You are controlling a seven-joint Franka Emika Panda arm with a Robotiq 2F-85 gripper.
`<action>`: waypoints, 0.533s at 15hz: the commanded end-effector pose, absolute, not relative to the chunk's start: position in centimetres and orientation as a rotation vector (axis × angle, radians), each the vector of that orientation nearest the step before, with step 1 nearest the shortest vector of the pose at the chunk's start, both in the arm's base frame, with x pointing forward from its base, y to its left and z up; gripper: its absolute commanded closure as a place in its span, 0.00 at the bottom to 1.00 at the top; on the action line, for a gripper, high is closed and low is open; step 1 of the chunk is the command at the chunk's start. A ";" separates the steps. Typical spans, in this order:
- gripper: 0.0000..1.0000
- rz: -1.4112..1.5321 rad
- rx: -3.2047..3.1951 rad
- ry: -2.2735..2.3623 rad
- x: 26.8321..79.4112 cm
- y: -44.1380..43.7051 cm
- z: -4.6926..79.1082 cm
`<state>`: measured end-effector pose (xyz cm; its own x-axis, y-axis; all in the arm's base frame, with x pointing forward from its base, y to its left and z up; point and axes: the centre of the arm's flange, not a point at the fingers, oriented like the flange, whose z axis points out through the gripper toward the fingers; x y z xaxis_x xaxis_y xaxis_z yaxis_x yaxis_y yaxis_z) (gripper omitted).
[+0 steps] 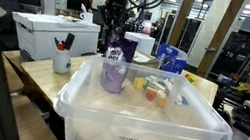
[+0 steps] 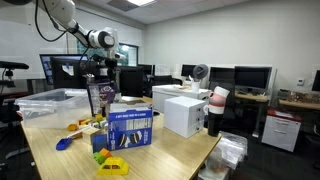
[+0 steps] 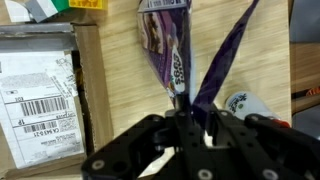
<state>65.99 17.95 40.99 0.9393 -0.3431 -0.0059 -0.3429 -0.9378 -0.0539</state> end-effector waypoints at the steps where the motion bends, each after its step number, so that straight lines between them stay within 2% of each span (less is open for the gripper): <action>1: 0.49 0.027 -3.050 0.468 65.5 17.8 40.5; 2: 0.45 0.029 -3.051 0.463 65.5 17.8 40.5; 3: 0.35 0.035 -3.051 0.460 65.5 17.8 40.3; 5: 0.21 0.059 -3.049 0.458 65.3 17.9 39.7; 8: 0.04 0.091 -3.055 0.447 64.9 18.2 38.9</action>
